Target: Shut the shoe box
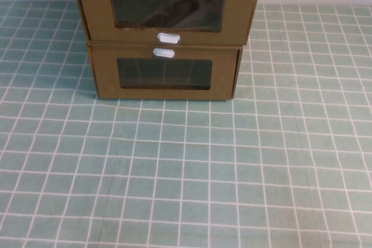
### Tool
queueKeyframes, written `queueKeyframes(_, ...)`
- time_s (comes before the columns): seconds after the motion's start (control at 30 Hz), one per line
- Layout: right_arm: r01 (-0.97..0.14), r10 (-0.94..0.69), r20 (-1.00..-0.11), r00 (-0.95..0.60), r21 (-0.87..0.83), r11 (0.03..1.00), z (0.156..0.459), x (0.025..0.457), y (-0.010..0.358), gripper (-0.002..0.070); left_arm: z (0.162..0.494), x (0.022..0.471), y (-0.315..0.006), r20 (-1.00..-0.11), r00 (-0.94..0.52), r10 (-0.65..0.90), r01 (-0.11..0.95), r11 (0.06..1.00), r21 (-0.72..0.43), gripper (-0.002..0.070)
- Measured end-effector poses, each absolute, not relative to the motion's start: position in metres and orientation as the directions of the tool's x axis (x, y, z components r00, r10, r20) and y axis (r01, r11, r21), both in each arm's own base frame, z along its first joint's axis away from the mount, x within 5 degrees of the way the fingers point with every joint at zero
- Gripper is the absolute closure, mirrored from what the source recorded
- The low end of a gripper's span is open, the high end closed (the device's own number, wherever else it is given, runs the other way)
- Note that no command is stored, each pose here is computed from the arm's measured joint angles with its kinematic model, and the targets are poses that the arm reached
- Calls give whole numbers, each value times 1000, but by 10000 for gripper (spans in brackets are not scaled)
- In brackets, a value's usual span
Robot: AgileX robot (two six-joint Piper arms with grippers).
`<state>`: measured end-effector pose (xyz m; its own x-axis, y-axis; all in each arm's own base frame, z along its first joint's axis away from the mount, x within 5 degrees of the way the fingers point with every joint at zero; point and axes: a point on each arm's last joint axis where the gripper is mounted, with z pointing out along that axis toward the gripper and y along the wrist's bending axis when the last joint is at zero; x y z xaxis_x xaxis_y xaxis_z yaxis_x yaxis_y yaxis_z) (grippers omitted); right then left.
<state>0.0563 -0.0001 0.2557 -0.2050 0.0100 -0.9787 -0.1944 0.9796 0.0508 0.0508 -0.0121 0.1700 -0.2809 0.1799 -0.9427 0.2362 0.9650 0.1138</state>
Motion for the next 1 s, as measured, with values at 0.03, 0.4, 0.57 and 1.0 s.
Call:
queueKeyframes(0.03, -194, 6, -978, -207, 47, 980, 255, 56, 0, 690, 170, 51, -12, -943, -281, 180, 236, 965, 114, 680)
queueKeyframes(0.4, -265, -213, -949, -234, -149, 953, 248, 53, 4, 690, 170, 51, -12, -943, -281, 180, 236, 965, 114, 680)
queueKeyframes(0.57, -220, -198, -959, -203, -152, 964, 252, 52, 6, 690, 170, 51, -12, -943, -281, 180, 236, 965, 114, 680)
queueKeyframes(1.0, -21, -50, -999, 0, -50, 999, 229, 58, 2, 690, 170, 51, -12, -943, -280, 180, 236, 965, 114, 680)
